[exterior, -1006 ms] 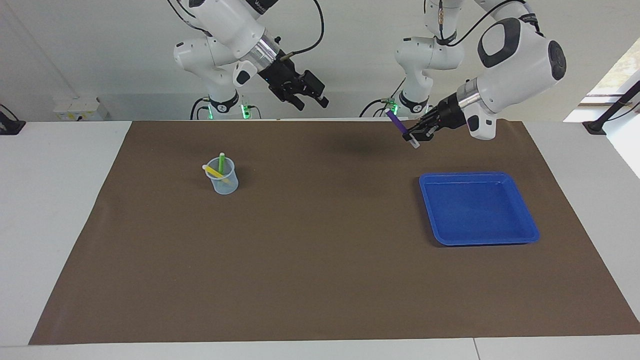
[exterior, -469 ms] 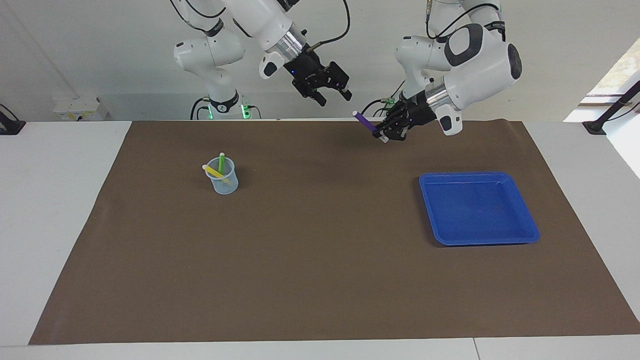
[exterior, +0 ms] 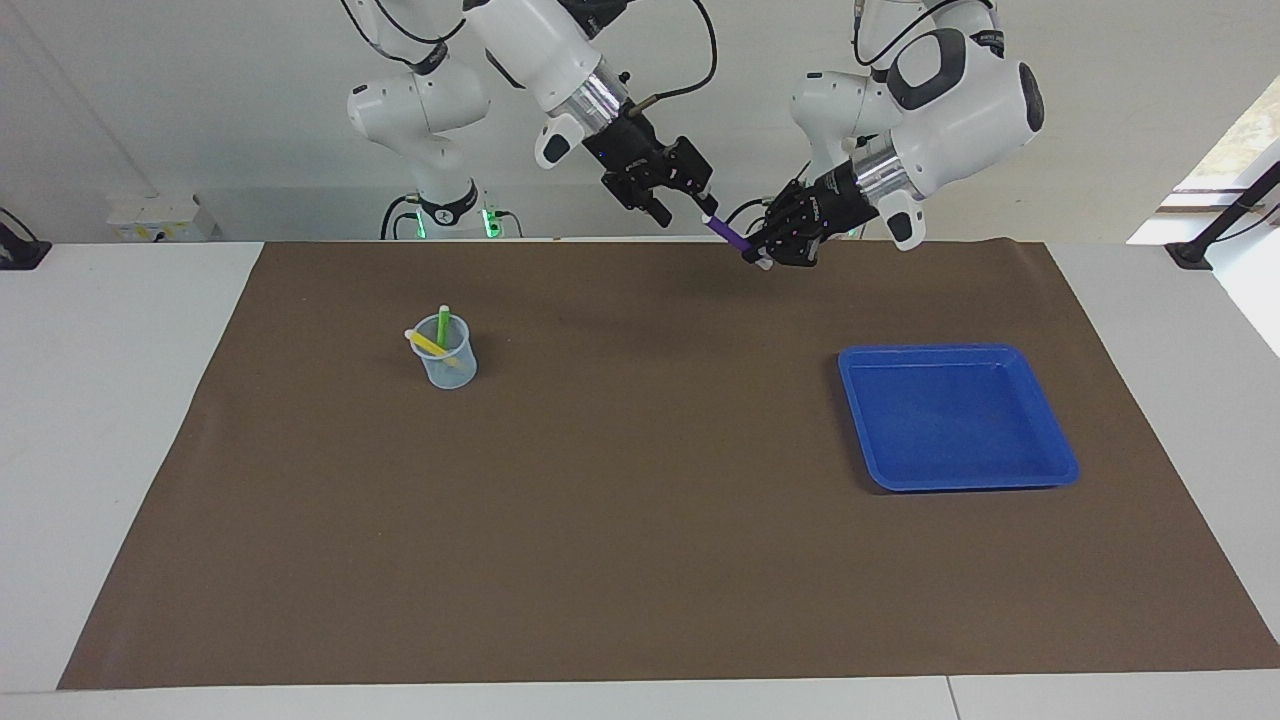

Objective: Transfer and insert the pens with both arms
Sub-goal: 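Lift the purple pen with the left gripper toward the right gripper, then grasp the purple pen with the right gripper, open the left gripper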

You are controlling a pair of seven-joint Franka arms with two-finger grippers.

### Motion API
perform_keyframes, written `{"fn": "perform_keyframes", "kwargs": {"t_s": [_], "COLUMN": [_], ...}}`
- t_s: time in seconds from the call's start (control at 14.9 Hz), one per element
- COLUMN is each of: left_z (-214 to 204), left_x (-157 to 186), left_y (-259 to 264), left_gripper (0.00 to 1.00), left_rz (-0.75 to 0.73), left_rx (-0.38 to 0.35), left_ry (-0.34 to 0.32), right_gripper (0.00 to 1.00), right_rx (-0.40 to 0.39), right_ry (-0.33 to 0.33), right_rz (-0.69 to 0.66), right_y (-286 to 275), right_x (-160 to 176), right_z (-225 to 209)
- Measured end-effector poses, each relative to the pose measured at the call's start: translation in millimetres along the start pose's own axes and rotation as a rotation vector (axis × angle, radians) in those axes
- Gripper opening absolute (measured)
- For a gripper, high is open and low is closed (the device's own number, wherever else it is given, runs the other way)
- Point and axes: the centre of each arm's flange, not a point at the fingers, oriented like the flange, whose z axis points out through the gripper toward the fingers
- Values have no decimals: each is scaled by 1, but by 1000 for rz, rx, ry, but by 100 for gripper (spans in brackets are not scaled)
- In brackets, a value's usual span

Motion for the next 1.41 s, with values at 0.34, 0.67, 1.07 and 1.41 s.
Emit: {"fn": "perform_keyframes", "kwargs": {"t_s": [0.34,0.67,1.07,1.41], "left_z": [4,7,8,8], "left_x": [-1,3,4,4], "left_y": [-3,-6,-10,-11], "left_gripper": [17,17,17,17], "left_rz": [-17,-33,-40,-43], "left_rx": [-7,-18,-24,-25], "left_ry": [-24,-32,-43,-47], "right_gripper": [76,65,50,35], "right_rx": [7,3,1,2], "right_ry": [-3,-12,-14,-14], "right_rz": [-3,-13,-13,-14], "right_y": [-6,-8,-8,-8], "right_x": [0,-7,-8,-8], "right_z": [12,16,16,15]}}
